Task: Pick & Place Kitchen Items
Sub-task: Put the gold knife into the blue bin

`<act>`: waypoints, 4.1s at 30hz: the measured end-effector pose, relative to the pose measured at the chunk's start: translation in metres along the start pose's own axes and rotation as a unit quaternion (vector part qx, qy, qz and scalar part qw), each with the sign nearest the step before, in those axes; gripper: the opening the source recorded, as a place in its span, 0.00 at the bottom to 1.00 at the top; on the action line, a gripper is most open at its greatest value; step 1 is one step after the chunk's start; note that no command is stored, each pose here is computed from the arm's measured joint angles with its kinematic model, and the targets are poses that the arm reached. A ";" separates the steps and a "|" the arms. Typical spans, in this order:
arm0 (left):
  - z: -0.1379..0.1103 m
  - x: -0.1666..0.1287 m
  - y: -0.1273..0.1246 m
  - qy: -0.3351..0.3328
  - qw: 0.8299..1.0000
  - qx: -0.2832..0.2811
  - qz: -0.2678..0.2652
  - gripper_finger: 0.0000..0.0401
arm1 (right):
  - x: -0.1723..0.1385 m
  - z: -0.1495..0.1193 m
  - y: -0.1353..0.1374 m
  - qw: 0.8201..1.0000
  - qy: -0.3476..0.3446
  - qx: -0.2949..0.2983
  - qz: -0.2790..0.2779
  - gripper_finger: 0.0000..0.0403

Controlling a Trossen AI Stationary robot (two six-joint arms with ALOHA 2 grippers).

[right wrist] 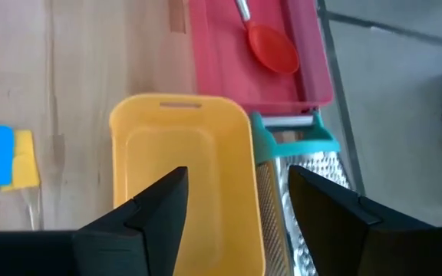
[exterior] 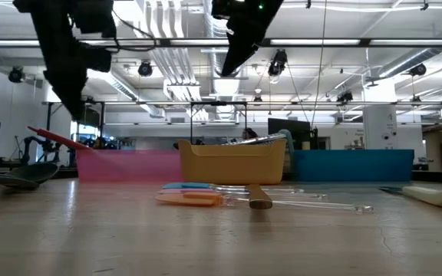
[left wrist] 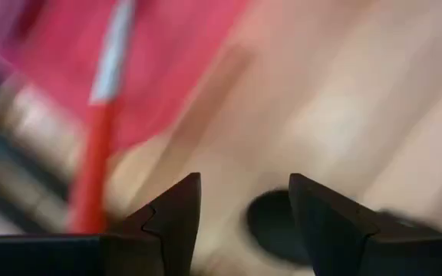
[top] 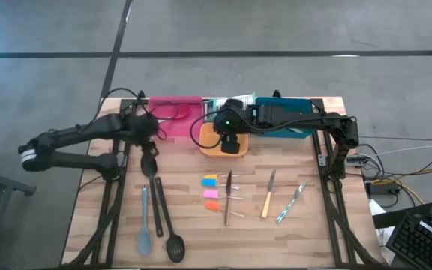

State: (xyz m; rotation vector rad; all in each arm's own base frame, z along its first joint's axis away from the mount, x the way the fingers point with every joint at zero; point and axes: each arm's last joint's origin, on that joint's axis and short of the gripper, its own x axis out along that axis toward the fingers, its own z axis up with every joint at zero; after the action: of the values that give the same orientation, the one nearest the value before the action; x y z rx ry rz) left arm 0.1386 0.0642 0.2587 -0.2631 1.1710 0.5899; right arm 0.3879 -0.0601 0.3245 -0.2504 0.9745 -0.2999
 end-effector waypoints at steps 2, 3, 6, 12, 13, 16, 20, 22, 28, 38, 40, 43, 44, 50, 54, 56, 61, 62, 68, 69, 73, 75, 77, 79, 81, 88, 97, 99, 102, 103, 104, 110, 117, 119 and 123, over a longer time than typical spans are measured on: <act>0.004 -0.002 -0.007 -0.027 0.999 0.005 -0.021 0.50 | 0.000 -0.002 0.001 1.000 0.011 0.007 0.002 0.53; 0.006 -0.003 -0.011 -0.042 0.999 0.009 -0.030 0.50 | -0.001 -0.004 0.001 1.000 0.020 0.010 0.004 0.53; 0.010 -0.006 -0.027 -0.080 0.994 0.032 -0.061 0.50 | -0.002 -0.011 0.006 0.998 0.057 0.015 0.013 0.54; 0.017 -0.020 -0.061 -0.184 0.972 0.086 -0.119 0.50 | -0.011 -0.020 0.028 0.993 0.113 0.012 0.031 0.57; 0.018 -0.023 -0.066 -0.203 0.967 0.092 -0.126 0.50 | -0.013 -0.021 0.033 0.992 0.119 0.008 0.035 0.58; 0.020 -0.032 -0.081 -0.260 0.949 0.116 -0.138 0.50 | -0.021 -0.024 0.049 0.990 0.135 -0.004 0.044 0.59; 0.017 -0.043 -0.098 -0.310 0.927 0.146 -0.154 0.50 | -0.037 -0.029 0.072 0.986 0.156 -0.009 0.054 0.61; 0.015 -0.047 -0.103 -0.324 0.920 0.154 -0.160 0.50 | -0.046 -0.034 0.084 0.985 0.163 -0.009 0.057 0.62; 0.014 -0.054 -0.113 -0.372 0.900 0.166 -0.155 0.50 | -0.072 -0.055 0.118 0.986 0.153 0.002 0.070 0.63; 0.014 -0.044 -0.119 -0.442 0.867 0.160 -0.167 0.50 | -0.067 -0.084 0.172 0.977 0.023 -0.172 0.125 0.59; 0.012 -0.039 -0.120 -0.448 0.864 0.157 -0.169 0.50 | -0.058 -0.094 0.177 0.963 0.029 -0.237 0.125 0.58; 0.010 -0.033 -0.121 -0.456 0.859 0.166 -0.165 0.50 | -0.047 -0.105 0.182 0.941 0.041 -0.313 0.127 0.56; 0.009 -0.032 -0.121 -0.460 0.856 0.172 -0.162 0.50 | -0.044 -0.107 0.184 0.936 0.044 -0.326 0.127 0.55; 0.009 -0.035 -0.118 -0.472 0.849 0.175 -0.161 0.50 | -0.034 -0.099 0.192 0.943 -0.005 -0.310 0.126 0.52; 0.008 -0.034 -0.119 -0.467 0.852 0.175 -0.161 0.50 | -0.030 -0.091 0.198 0.935 -0.026 -0.330 0.125 0.52; 0.008 -0.033 -0.119 -0.464 0.853 0.178 -0.159 0.50 | -0.027 -0.088 0.201 0.931 -0.030 -0.340 0.126 0.53; 0.007 -0.032 -0.119 -0.459 0.856 0.181 -0.158 0.50 | -0.017 -0.083 0.209 0.928 -0.027 -0.348 0.129 0.56; 0.007 -0.031 -0.119 -0.457 0.857 0.182 -0.157 0.50 | -0.015 -0.081 0.211 0.928 -0.029 -0.347 0.134 0.56; 0.007 -0.031 -0.119 -0.456 0.857 0.183 -0.157 0.50 | -0.006 -0.077 0.222 0.918 -0.022 -0.352 0.183 0.57; 0.007 -0.030 -0.119 -0.455 0.857 0.183 -0.156 0.50 | -0.004 -0.077 0.224 0.916 -0.022 -0.357 0.183 0.57; 0.006 -0.029 -0.119 -0.454 0.858 0.184 -0.156 0.50 | 0.003 -0.075 0.227 0.909 -0.020 -0.373 0.184 0.54; 0.006 -0.028 -0.119 -0.452 0.859 0.185 -0.155 0.50 | 0.007 -0.076 0.228 0.907 -0.018 -0.377 0.185 0.52; 0.005 -0.028 -0.119 -0.452 0.859 0.185 -0.155 0.50 | 0.012 -0.076 0.230 0.908 -0.017 -0.376 0.186 0.51; 0.005 -0.027 -0.119 -0.451 0.859 0.185 -0.155 0.50 | 0.018 -0.076 0.232 0.907 -0.016 -0.375 0.190 0.49; 0.005 -0.027 -0.119 -0.451 0.859 0.186 -0.155 0.50 | 0.024 -0.078 0.235 0.905 -0.012 -0.381 0.190 0.48; 0.005 -0.027 -0.119 -0.451 0.859 0.186 -0.155 0.50 | 0.047 -0.086 0.245 0.896 0.009 -0.400 0.193 0.46; 0.005 -0.027 -0.119 -0.450 0.859 0.186 -0.155 0.50 | 0.051 -0.075 0.247 0.894 -0.025 -0.398 0.204 0.48; 0.005 -0.027 -0.119 -0.451 0.859 0.186 -0.155 0.50 | 0.052 -0.075 0.245 0.894 -0.022 -0.396 0.210 0.49; 0.004 -0.027 -0.119 -0.450 0.860 0.186 -0.155 0.50 | 0.054 -0.076 0.243 0.894 -0.014 -0.394 0.213 0.48; 0.004 -0.027 -0.119 -0.450 0.860 0.186 -0.155 0.50 | 0.054 -0.076 0.242 0.894 -0.012 -0.394 0.213 0.47; 0.004 -0.027 -0.119 -0.450 0.860 0.186 -0.155 0.50 | 0.054 -0.076 0.242 0.894 -0.011 -0.395 0.212 0.46; 0.004 -0.027 -0.119 -0.450 0.860 0.186 -0.155 0.50 | 0.057 -0.077 0.238 0.890 -0.002 -0.403 0.212 0.40; 0.004 -0.027 -0.119 -0.450 0.860 0.186 -0.155 0.50 | 0.075 -0.072 0.237 0.890 0.016 -0.398 0.223 0.34; 0.004 -0.027 -0.119 -0.450 0.860 0.186 -0.155 0.50 | 0.080 -0.071 0.240 0.887 0.030 -0.398 0.234 0.32; 0.004 -0.026 -0.119 -0.449 0.860 0.187 -0.154 0.50 | 0.084 -0.069 0.243 0.880 0.063 -0.406 0.240 0.30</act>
State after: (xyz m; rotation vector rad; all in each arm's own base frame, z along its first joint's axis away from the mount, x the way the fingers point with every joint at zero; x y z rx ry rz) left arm 0.2017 -0.0389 0.2719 0.1628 0.2961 0.1355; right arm 0.4074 0.1306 0.1406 -0.7420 1.2169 0.5826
